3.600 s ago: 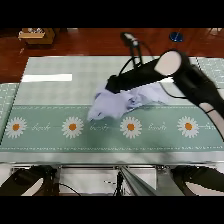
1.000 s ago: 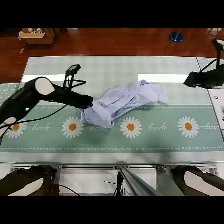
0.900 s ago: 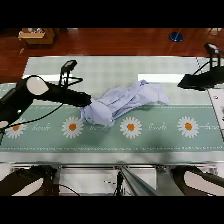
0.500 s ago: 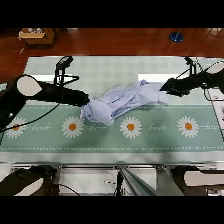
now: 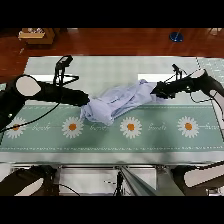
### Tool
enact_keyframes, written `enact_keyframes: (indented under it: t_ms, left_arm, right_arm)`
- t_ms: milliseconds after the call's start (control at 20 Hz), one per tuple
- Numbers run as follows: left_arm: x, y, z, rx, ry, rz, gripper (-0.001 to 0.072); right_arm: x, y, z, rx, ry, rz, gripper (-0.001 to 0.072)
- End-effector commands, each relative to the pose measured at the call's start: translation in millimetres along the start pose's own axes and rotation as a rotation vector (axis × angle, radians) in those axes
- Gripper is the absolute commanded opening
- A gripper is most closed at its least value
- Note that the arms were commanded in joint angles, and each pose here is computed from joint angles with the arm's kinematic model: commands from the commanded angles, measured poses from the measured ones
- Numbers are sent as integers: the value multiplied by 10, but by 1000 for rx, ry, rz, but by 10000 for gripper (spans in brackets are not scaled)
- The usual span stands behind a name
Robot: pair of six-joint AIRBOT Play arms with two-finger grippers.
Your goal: Fold the shirts.
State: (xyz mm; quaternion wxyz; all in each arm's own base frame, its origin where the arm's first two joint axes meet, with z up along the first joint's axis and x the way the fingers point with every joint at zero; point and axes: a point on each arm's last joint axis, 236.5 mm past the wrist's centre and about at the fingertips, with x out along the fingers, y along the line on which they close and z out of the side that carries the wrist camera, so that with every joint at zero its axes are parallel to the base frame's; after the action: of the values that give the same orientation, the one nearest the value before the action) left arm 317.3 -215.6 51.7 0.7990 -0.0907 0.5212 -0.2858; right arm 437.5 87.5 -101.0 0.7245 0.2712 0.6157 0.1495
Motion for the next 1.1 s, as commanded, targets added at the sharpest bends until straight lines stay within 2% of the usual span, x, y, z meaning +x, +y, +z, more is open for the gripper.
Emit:
enact_keyframes:
  t_ms: [0,150,250,550,750,1050]
  left_arm:
    - [-10,-2,34,-1,-14,0,19]
    - [-163,-102,114,27,-34,-9,18]
    - [-493,-174,404,74,-138,9,18]
    - [-2441,-228,1245,186,-631,202,18]
    - [-3317,-287,1148,191,-828,302,18]
    - [-3562,-551,706,208,-837,298,18]
  right_arm:
    - [203,133,-62,-57,22,2,20]
    - [-133,307,64,-137,-19,14,20]
    - [-631,443,239,-188,-112,11,20]
    - [-2581,1017,373,-329,-528,-26,19]
    - [-3651,1568,47,-444,-806,-62,19]
    - [-4568,2248,-638,-557,-1063,-79,19]
